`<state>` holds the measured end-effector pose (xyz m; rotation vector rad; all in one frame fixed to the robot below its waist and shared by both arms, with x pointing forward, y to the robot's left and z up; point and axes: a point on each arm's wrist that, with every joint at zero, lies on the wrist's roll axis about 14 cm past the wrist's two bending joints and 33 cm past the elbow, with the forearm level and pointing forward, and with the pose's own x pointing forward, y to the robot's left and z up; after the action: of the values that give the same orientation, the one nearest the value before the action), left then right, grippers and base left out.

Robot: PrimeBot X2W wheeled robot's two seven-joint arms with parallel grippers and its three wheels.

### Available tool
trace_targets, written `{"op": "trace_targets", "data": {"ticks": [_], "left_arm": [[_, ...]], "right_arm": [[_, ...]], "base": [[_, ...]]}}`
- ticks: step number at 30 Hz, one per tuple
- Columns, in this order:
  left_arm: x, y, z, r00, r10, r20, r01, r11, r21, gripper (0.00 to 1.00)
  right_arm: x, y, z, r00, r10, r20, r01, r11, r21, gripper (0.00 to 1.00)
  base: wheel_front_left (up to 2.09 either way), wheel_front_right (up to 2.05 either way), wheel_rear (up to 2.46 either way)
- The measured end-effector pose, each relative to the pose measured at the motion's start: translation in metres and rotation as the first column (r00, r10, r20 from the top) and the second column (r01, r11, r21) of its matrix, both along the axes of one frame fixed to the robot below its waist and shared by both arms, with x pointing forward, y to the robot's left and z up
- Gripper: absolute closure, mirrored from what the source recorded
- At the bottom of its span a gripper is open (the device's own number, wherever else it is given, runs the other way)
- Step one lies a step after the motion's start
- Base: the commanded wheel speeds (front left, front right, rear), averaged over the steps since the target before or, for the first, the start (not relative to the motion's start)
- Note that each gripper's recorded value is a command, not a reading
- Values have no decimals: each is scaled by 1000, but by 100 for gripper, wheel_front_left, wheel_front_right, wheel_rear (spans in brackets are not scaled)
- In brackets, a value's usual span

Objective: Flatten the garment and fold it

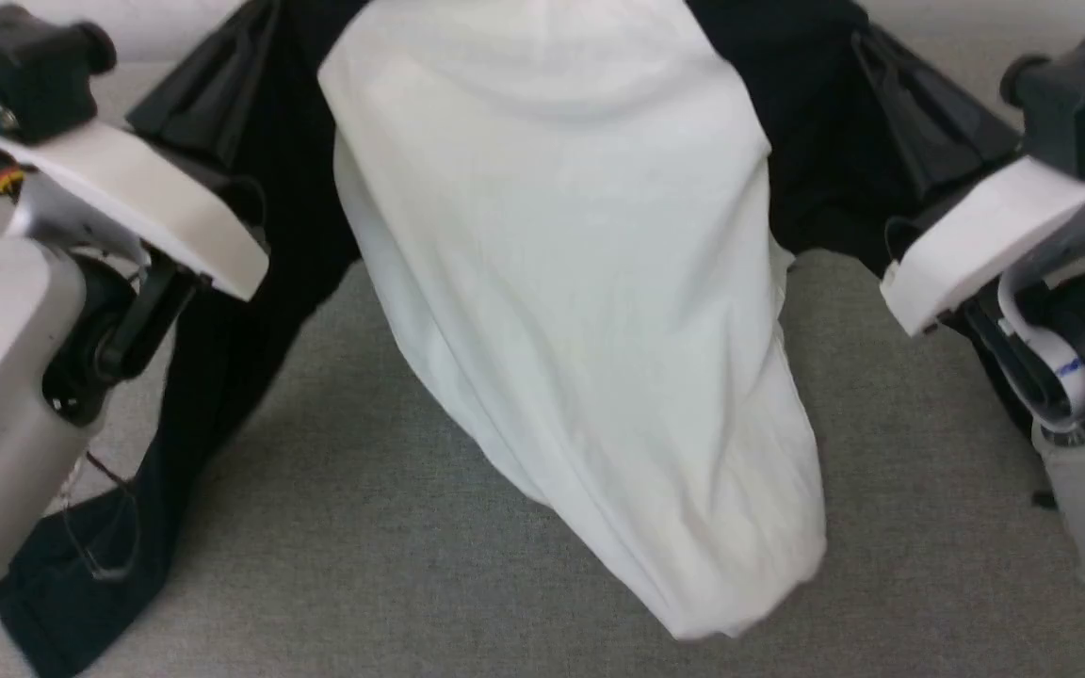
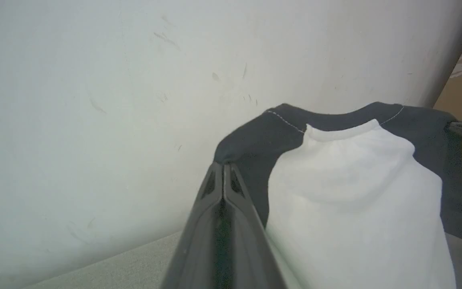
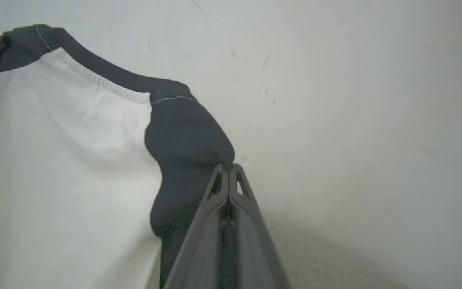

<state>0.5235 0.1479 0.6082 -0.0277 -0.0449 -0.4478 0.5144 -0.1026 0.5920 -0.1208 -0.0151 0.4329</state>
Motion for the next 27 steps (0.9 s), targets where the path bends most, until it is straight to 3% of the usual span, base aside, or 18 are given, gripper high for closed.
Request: {"op": "trace_targets", "data": {"ticks": [9,18,27], "left_arm": [[-10,-5,105,970,49,239,-55,998,19,100],[-11,3,190,918,111,381,-146,987,64,100],[18,8,227,889,174,424,-209,977,39,100]], "right_arm": [[-7,14,96,977,37,208,-34,999,-21,100],[-5,20,174,940,34,341,-18,999,-49,100],[25,23,221,915,2,403,35,996,-85,100]], "base": [[0,0,0],[0,0,0],[0,0,0]]}}
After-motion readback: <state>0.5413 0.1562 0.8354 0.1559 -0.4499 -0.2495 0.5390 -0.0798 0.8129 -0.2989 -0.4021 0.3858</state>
